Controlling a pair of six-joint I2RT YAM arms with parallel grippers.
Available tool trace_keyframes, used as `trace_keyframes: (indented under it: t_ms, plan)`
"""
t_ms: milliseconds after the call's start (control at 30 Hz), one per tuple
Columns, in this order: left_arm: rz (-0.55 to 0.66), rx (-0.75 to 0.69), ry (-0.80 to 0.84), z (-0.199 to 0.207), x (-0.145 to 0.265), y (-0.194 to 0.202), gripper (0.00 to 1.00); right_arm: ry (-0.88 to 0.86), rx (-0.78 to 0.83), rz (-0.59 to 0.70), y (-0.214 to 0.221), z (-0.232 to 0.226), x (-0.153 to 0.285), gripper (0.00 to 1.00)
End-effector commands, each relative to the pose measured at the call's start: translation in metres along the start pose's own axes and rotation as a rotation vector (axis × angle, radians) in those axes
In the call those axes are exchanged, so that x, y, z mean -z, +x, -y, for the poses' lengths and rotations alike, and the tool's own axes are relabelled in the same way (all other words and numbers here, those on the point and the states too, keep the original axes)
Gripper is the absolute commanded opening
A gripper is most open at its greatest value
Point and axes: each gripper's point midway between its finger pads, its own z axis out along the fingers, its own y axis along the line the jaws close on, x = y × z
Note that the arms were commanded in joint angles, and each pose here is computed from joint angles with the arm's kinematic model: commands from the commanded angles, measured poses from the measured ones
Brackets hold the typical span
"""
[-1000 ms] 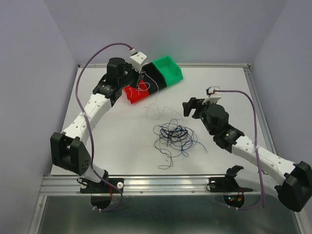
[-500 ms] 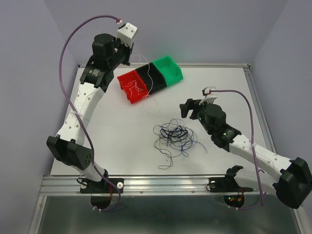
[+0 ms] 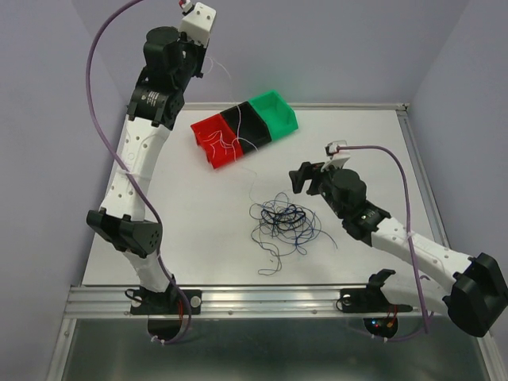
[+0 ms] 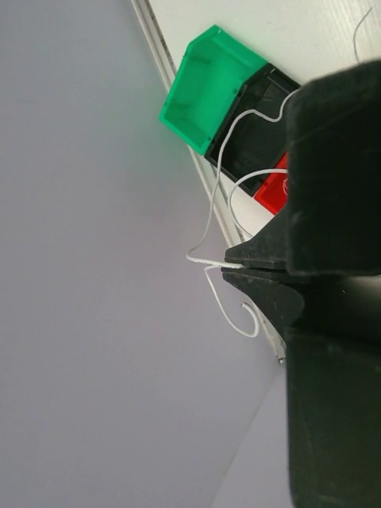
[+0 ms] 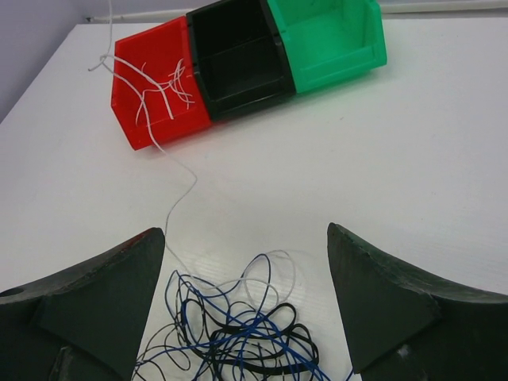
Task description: Untangle the cables
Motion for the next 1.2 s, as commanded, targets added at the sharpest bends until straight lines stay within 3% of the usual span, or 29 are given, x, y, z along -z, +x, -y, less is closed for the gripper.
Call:
trace_keyframes:
  t_ms: [0, 167, 367, 833, 1167]
  plan:
    - [0.045, -0.038, -0.160, -0.039, 0.004, -0.024, 0.00, -0.034, 0.000, 0.039, -0.006, -0.007, -0.001, 0.88]
    - [0.050, -0.048, -0.184, -0.043, -0.006, -0.019, 0.00, -0.087, 0.009, 0.016, 0.000, -0.017, -0.004, 0.88]
    - [0.001, -0.060, -0.192, -0.047, -0.025, 0.013, 0.00, -0.114, 0.025, -0.017, 0.010, -0.022, -0.010, 0.88]
    - [-0.182, -0.050, -0.079, -0.018, -0.081, 0.143, 0.00, -0.130, 0.023, -0.033, 0.015, -0.026, -0.013, 0.88]
    - [-0.285, -0.006, 0.008, 0.010, -0.096, 0.206, 0.00, -0.128, 0.021, -0.033, 0.015, -0.025, -0.013, 0.88]
